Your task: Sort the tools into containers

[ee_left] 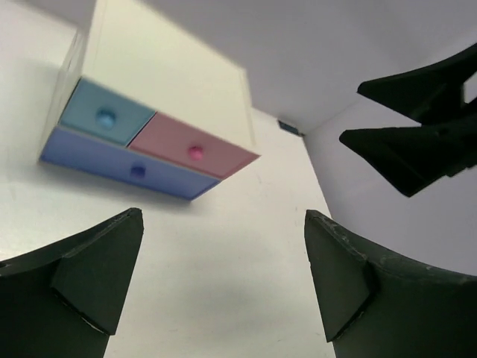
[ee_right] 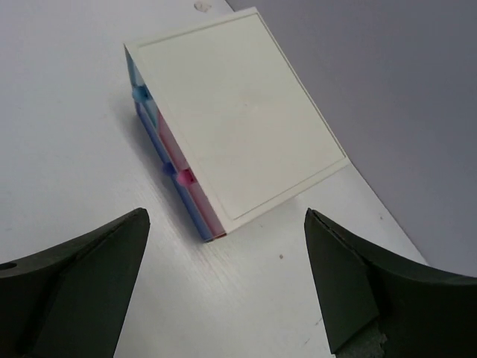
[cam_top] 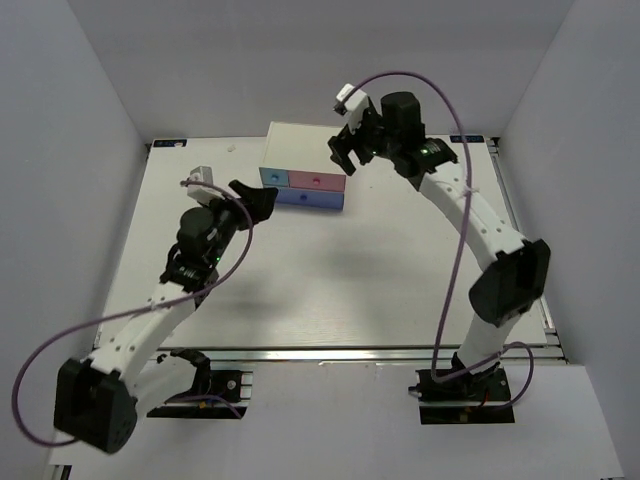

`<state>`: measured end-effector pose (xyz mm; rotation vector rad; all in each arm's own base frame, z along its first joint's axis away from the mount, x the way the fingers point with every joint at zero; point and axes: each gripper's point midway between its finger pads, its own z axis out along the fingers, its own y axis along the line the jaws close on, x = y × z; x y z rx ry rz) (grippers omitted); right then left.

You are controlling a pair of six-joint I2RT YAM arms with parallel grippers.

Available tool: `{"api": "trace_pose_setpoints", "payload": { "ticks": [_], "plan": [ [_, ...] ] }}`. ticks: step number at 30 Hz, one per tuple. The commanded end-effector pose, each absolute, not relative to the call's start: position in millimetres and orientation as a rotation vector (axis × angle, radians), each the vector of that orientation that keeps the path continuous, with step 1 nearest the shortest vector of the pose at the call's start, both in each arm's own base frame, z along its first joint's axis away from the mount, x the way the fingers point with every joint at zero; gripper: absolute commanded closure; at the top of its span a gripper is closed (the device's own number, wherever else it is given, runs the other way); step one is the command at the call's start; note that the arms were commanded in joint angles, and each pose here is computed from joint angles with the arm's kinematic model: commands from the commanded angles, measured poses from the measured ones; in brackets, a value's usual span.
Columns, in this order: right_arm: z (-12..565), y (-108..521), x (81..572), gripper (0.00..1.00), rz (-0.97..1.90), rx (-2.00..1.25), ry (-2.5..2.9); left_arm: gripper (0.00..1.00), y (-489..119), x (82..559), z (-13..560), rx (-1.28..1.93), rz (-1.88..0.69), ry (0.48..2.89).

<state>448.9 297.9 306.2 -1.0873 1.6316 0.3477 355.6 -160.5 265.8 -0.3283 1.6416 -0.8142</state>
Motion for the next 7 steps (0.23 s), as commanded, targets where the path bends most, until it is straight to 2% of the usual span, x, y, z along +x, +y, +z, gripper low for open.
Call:
{"api": "trace_pose_setpoints", "payload": {
  "ticks": [1,3,5,7],
  "plan": [
    [315,283,408,0.11,0.483,-0.932,1.792,0.02,-154,321,280,-0.138,-0.755,1.632],
    [311,277,385,0.1,0.534,-0.928,1.832,0.02,-152,311,280,-0.11,-0.743,1.644],
    [284,268,370,0.11,0.585,-0.875,1.928,0.02,-150,301,284,-0.095,-0.752,1.631],
    [294,257,366,0.11,0.587,-0.77,1.907,0.02,-150,295,280,-0.087,-0.762,1.63]
  ]
}}
